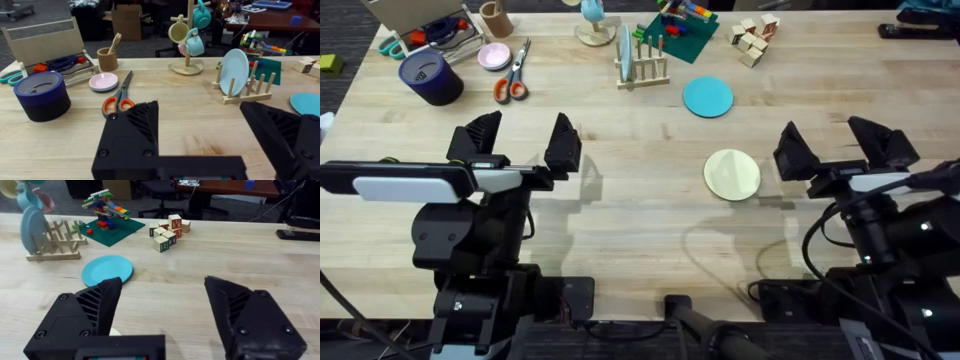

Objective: Pick up the plates from the table one by one and place each into a slot on the dish rack.

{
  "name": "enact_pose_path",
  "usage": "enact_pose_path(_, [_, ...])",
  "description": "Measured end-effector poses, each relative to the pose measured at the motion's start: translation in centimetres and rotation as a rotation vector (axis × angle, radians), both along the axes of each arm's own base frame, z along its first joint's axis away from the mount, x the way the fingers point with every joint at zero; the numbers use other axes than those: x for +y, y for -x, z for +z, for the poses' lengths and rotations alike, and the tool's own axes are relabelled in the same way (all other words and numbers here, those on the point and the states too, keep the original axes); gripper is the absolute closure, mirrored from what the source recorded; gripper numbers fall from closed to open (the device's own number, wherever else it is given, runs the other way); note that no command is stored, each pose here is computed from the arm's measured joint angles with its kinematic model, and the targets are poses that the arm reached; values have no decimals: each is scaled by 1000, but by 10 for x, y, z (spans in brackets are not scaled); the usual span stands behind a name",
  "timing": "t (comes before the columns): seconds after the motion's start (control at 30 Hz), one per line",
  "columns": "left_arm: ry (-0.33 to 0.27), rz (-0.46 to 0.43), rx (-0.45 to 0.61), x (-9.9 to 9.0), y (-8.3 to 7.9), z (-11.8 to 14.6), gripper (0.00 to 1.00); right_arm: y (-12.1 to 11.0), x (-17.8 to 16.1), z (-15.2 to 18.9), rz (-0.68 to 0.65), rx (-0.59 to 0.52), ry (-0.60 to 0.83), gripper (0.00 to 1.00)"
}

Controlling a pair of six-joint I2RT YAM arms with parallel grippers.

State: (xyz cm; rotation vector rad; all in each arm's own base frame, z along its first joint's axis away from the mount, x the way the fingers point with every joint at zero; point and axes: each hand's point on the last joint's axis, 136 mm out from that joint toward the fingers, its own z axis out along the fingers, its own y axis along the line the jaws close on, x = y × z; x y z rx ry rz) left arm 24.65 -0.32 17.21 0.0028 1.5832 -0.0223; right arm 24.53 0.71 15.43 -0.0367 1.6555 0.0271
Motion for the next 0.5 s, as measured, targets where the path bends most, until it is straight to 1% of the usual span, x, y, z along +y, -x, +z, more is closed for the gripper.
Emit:
enact_pose_path(0.33, [0,0,-2,0,0,0,8,0,0,1,0,-5,0,5])
enact_pose_path(0.4, [0,0,-4,0,0,1,8,0,0,4,0,-17,0,5])
enact_pose_path(0.5, [15,0,-6,0,0,2,8,-1,0,15,1,-61,0,5])
